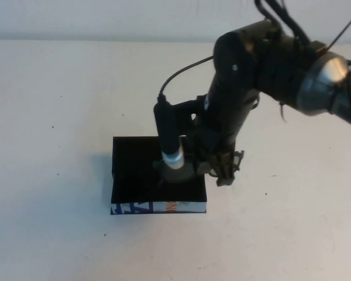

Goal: Return glasses to glasses case
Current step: Place the glasses in the glasses case, then close the glasses case

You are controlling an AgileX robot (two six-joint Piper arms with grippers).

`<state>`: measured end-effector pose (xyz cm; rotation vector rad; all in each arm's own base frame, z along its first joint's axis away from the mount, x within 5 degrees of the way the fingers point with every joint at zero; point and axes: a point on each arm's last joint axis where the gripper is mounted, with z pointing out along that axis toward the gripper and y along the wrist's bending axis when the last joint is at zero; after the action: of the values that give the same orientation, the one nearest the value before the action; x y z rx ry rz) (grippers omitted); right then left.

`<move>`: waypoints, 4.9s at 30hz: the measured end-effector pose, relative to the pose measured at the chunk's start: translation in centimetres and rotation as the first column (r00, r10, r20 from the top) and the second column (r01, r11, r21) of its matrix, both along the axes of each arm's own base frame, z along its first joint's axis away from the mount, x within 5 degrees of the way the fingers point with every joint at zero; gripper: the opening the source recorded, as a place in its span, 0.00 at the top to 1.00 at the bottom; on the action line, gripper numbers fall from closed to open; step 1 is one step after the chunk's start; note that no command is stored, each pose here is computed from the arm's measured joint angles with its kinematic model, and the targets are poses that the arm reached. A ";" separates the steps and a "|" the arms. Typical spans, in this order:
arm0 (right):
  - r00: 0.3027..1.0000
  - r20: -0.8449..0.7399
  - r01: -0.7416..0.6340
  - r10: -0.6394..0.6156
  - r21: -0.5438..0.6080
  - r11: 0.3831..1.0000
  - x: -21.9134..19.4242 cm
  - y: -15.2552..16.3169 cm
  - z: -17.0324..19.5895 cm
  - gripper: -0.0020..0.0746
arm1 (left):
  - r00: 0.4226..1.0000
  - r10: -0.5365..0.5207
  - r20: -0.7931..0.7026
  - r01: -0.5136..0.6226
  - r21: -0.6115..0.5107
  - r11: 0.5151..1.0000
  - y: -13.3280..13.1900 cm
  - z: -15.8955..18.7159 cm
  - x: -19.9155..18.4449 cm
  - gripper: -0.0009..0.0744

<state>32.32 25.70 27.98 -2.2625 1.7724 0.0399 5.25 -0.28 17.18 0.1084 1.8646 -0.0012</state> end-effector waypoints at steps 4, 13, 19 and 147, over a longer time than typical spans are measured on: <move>0.999 -0.034 -0.020 0.021 0.032 0.999 1.0 3.3 -1.9 0.91 | 1.000 0.000 0.000 0.000 0.000 1.000 0.0 0.0 0.0 0.99; 0.996 -0.078 -0.034 0.039 0.063 0.997 2.1 6.2 -4.5 0.91 | 1.000 0.000 0.000 0.000 0.000 1.000 0.0 0.0 0.0 0.99; 0.995 -0.091 -0.036 0.040 0.051 0.998 2.1 6.3 -5.2 0.91 | 1.000 0.000 0.000 0.000 0.000 1.000 0.0 0.0 0.0 0.99; 0.601 -0.323 0.798 -0.731 0.287 0.529 4.7 0.9 3.3 0.99 | 0.540 -0.609 -0.581 0.516 -0.343 0.785 -13.3 1.6 15.5 0.99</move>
<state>37.02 26.64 31.29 -1.0501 2.4252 0.3928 20.74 -13.61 18.77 0.7119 2.4634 -0.7143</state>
